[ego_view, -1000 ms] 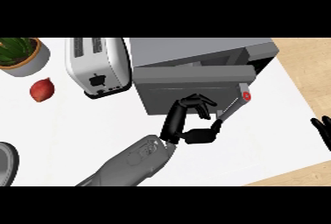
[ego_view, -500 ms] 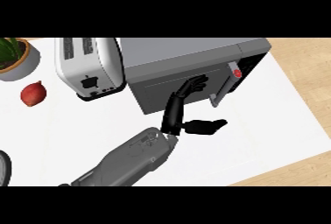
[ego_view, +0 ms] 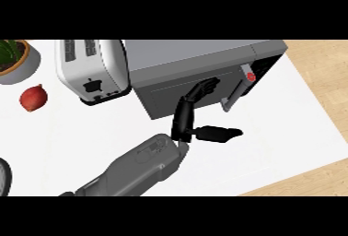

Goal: Pick up the milk, place it into the microwave and close the microwave

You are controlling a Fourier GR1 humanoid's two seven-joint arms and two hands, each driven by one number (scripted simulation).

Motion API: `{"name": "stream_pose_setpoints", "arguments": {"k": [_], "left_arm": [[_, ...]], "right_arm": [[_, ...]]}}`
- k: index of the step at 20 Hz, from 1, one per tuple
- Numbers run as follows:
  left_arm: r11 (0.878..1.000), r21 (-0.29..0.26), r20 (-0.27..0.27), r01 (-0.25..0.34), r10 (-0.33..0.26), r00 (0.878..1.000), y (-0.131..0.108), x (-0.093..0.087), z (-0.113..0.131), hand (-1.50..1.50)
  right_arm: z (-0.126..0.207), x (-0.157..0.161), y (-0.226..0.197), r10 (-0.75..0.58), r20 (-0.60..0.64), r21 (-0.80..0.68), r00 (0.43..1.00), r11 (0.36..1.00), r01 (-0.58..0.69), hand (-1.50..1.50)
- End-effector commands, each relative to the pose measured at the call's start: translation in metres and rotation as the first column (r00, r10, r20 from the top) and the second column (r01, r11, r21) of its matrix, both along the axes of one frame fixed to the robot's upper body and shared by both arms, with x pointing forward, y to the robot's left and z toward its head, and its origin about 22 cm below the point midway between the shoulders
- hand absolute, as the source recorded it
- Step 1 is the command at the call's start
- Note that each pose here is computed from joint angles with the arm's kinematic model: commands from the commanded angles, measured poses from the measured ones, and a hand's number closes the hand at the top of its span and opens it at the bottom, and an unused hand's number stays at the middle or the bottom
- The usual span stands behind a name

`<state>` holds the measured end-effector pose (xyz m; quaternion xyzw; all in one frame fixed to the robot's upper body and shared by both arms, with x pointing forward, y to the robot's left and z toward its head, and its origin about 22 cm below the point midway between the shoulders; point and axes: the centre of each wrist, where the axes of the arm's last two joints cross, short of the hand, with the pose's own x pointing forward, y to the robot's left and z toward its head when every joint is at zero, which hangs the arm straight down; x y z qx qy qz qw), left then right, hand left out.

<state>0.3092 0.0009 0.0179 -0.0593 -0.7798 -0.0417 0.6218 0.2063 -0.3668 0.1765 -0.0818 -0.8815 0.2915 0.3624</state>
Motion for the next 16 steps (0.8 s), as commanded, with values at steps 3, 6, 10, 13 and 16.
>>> {"name": "stream_pose_setpoints", "arguments": {"k": [3,6,10,13,16], "left_arm": [[0.995,-0.016,0.015,-0.094,0.094,0.995,0.002,0.026,0.018,-1.50],[0.995,-0.028,0.020,-0.093,0.093,0.995,0.003,0.026,0.016,-1.50],[0.995,-0.033,0.028,-0.090,0.091,0.995,0.003,0.027,0.015,-1.50],[0.997,-0.048,0.028,-0.066,0.067,0.997,0.001,0.020,0.012,-1.50],[0.995,-0.048,0.016,-0.082,0.083,0.996,0.003,0.024,0.011,-1.50]], "right_arm": [[0.008,0.008,-0.002,-0.011,0.030,-0.005,0.999,1.000,0.011,1.50],[0.014,0.012,-0.001,-0.012,0.028,-0.027,1.000,1.000,0.013,1.50],[0.016,0.016,-0.002,-0.012,0.031,-0.030,0.999,0.999,0.013,1.50],[-0.031,0.027,0.014,0.132,-0.055,0.297,0.990,0.949,-0.110,1.50],[-0.039,0.030,0.011,0.166,-0.126,0.310,0.978,0.943,-0.120,-1.50]]}}
